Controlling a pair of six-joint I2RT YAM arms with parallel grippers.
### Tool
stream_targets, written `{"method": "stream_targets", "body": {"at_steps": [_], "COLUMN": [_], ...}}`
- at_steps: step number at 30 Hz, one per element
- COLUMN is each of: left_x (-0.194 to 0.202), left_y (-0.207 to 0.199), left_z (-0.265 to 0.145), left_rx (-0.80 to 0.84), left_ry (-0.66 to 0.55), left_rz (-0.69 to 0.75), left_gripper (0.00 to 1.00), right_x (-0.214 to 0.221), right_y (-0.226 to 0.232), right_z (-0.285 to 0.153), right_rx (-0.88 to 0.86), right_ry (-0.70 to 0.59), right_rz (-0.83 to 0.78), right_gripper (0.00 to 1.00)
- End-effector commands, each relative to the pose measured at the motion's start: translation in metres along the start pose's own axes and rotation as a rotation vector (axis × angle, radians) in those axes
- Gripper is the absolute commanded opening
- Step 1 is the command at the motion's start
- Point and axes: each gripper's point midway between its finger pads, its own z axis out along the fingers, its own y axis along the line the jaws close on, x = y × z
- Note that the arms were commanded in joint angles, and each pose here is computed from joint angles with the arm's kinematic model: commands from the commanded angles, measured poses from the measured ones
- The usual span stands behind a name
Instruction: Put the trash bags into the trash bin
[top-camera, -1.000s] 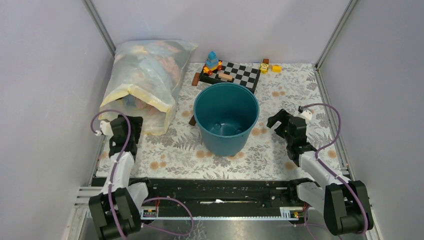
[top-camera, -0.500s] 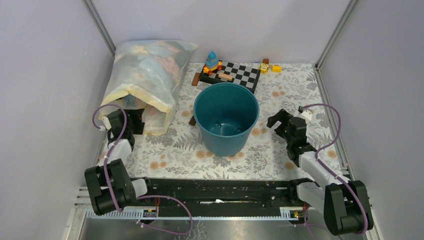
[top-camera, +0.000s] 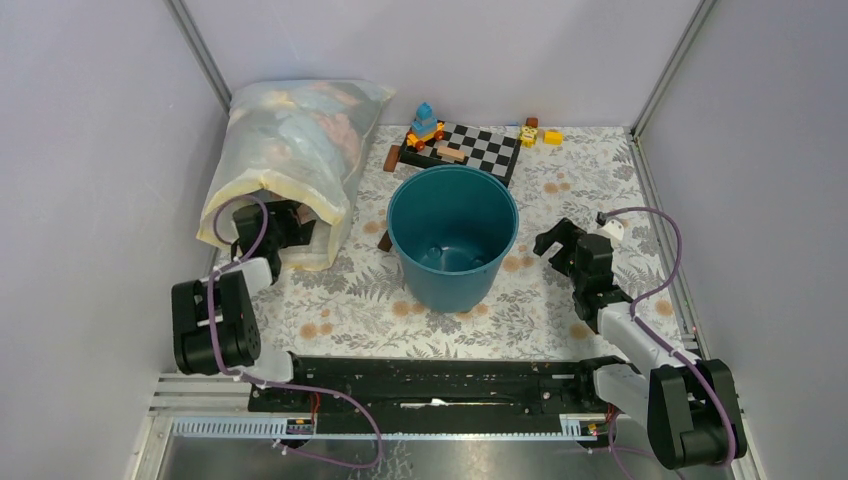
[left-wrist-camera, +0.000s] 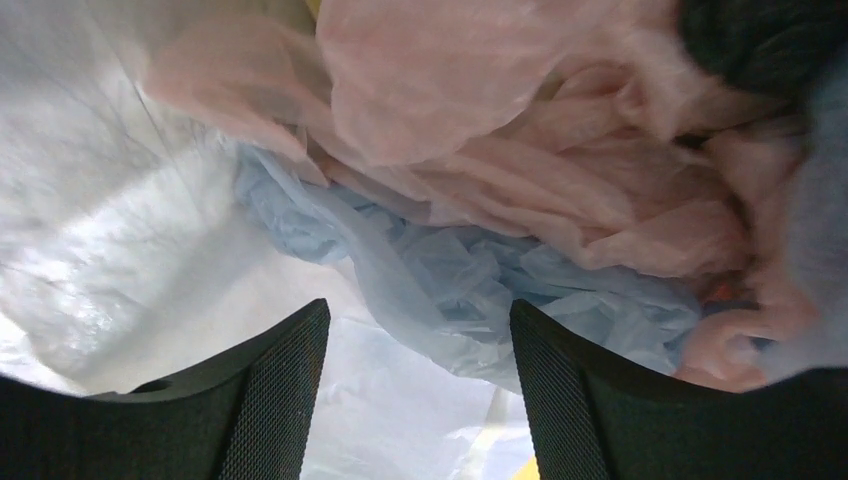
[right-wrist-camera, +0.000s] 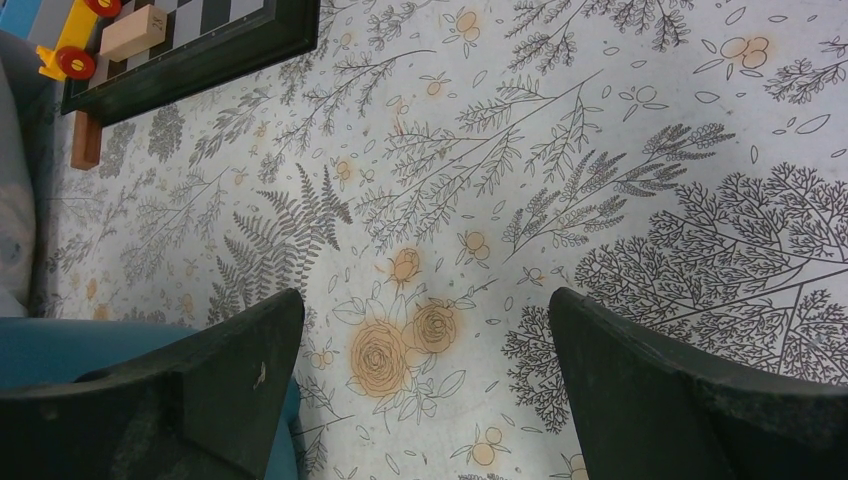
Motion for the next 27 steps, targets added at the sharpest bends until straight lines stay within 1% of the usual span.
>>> {"method": "stream_targets", "body": {"at_steps": [1, 2, 3, 4, 5, 7, 8, 10, 12, 16, 20, 23, 27], "left_x": [0.027, 0.027, 0.026, 0.025, 0.023, 0.019, 0.016, 0.008, 0.002, -0.014, -0.043, -0.056, -0.064], "left_y": [-0.039, -0.039, -0.041, -0.042, -0.044, -0.046, -0.045, -0.042, -0.04, -0.042, -0.04, -0.045, -0.046], "left_z": [0.011, 0.012, 0.013, 0.013, 0.011, 0.006, 0.004, -0.005, -0.015, -0.039, -0.073, -0.097, -0.117], "left_rx": [0.127, 0.134, 0.141, 0.153, 0.164, 0.16, 0.147, 0.128, 0.126, 0.145, 0.105, 0.106, 0.079], "left_ry": [0.095, 0.094, 0.089, 0.081, 0.071, 0.036, 0.014, -0.036, -0.075, -0.138, -0.299, -0.392, -0.446], "left_rz": [-0.108, -0.118, -0.129, -0.134, -0.135, -0.12, -0.111, -0.095, -0.083, -0.059, 0.014, 0.068, 0.132], "left_gripper": [0.66, 0.63, 0.57, 0.49, 0.38, 0.23, 0.18, 0.12, 0.01, 0.0, 0.0, 0.05, 0.04], "right_x": [-0.01, -0.01, -0.01, -0.01, -0.01, -0.01, -0.01, -0.01, -0.01, -0.008, -0.009, -0.009, -0.01], "right_y": [0.002, 0.002, 0.002, 0.002, 0.002, 0.002, 0.002, 0.003, 0.003, 0.003, 0.003, 0.003, 0.004], "right_z": [0.004, 0.004, 0.004, 0.004, 0.004, 0.004, 0.005, 0.005, 0.006, 0.006, 0.006, 0.005, 0.005], "right_rx": [0.001, 0.003, 0.004, 0.004, 0.004, 0.003, 0.003, 0.0, 0.001, 0.003, 0.003, 0.001, -0.001], "right_ry": [-0.042, -0.042, -0.042, -0.042, -0.042, -0.042, -0.043, -0.041, -0.036, -0.031, -0.033, -0.033, -0.034], "right_rz": [-0.003, -0.004, -0.002, -0.002, -0.004, -0.004, -0.004, -0.004, -0.004, -0.006, -0.006, -0.006, -0.006], "right_gripper": [1.0, 1.0, 1.0, 1.0, 1.0, 1.0, 1.0, 1.0, 1.0, 1.0, 1.0, 1.0, 1.0]}}
